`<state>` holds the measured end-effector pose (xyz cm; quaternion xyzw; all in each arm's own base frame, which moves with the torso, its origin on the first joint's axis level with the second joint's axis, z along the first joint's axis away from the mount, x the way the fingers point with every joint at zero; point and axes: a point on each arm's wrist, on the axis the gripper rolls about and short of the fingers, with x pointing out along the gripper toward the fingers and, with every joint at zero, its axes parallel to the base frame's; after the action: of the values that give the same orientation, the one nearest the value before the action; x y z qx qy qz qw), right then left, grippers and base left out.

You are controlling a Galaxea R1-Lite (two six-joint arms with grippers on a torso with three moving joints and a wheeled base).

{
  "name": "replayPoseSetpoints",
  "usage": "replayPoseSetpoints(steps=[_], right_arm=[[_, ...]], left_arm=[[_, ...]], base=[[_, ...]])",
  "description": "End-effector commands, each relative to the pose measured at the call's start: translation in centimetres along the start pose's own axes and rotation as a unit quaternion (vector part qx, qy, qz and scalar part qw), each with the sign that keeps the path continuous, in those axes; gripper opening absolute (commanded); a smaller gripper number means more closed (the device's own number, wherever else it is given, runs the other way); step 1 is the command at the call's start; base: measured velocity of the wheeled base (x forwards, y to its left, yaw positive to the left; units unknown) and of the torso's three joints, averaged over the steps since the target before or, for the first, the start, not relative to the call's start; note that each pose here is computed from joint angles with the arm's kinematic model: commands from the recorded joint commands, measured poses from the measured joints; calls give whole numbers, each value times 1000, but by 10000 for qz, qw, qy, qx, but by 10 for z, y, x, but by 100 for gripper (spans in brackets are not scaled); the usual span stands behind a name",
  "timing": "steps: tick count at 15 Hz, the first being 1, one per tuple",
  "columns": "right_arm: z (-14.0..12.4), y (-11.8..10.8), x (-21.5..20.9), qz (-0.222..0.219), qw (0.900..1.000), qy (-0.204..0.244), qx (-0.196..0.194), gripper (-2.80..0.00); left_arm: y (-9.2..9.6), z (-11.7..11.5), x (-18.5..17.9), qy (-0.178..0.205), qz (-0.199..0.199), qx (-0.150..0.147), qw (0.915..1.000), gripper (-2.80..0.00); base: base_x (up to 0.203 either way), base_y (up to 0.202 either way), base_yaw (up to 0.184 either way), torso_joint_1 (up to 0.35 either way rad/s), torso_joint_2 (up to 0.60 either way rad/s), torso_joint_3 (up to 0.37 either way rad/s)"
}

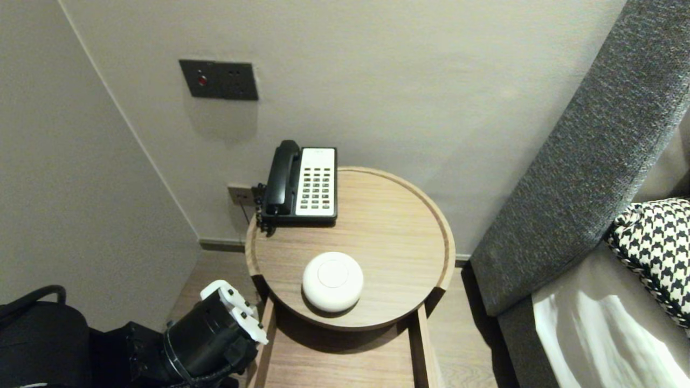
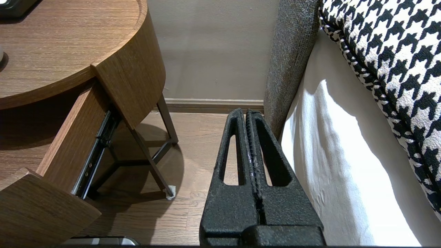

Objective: Open the nightstand drawer

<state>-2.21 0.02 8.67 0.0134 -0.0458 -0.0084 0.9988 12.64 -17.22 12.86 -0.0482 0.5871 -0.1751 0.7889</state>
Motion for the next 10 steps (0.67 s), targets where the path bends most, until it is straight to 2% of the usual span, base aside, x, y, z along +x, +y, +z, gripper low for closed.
replayPoseSetpoints(steps=[1, 7, 10], right_arm=[[-11, 0, 2, -7, 9998, 197, 0, -280], [-11, 0, 2, -7, 9998, 197, 0, -280], [-11, 0, 2, -7, 9998, 197, 0, -280]], left_arm=[[0, -1, 0, 5, 1, -13, 10000, -280], [0, -6, -3, 19, -37, 77, 10000, -280], [-7, 2, -13, -236, -221, 99, 9994, -280]], base=[[0, 0, 0, 0, 0, 0], [0, 0, 0, 0, 0, 0], [0, 0, 0, 0, 0, 0]])
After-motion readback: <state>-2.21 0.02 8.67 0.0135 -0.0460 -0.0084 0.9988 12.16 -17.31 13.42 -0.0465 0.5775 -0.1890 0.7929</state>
